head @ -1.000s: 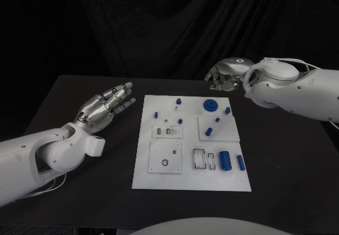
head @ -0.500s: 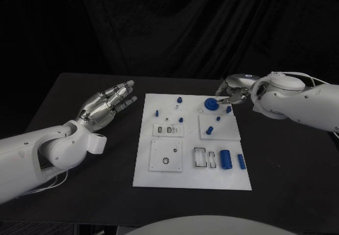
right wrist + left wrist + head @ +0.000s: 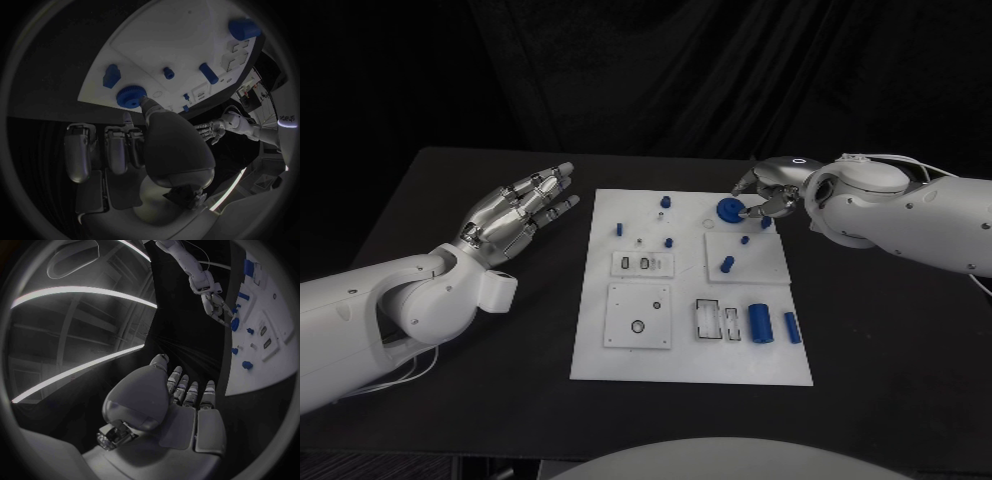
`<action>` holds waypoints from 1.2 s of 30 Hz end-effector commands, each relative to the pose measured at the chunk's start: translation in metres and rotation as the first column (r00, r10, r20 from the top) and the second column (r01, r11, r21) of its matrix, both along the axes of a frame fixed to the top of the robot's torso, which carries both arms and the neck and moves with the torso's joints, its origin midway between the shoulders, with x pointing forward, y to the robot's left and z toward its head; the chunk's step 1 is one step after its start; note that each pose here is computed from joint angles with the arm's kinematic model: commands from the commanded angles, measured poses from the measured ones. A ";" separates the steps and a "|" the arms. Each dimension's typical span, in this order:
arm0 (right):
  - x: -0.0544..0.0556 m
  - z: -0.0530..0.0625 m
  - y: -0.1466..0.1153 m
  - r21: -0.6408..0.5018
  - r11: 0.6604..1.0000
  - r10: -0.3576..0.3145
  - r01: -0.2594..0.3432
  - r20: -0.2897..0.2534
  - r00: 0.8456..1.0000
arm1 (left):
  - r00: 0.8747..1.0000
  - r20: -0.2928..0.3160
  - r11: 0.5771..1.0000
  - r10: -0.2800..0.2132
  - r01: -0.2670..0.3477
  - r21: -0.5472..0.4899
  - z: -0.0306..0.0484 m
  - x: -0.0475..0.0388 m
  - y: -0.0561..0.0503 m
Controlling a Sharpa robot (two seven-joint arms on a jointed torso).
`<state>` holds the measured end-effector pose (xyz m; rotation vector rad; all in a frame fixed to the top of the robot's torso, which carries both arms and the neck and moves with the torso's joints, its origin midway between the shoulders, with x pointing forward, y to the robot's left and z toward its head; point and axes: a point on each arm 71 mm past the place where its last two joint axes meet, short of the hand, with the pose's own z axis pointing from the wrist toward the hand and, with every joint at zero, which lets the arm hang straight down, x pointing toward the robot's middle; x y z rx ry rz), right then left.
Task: Assemble the parts on the task board
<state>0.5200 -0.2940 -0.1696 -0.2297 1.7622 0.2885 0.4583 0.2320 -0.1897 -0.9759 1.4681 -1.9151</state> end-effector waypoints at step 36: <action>0.007 -0.016 0.005 -0.045 0.998 -0.033 0.033 0.006 0.999 | 1.000 -0.010 1.000 -0.027 0.027 -0.012 0.0001 -0.0006 -0.001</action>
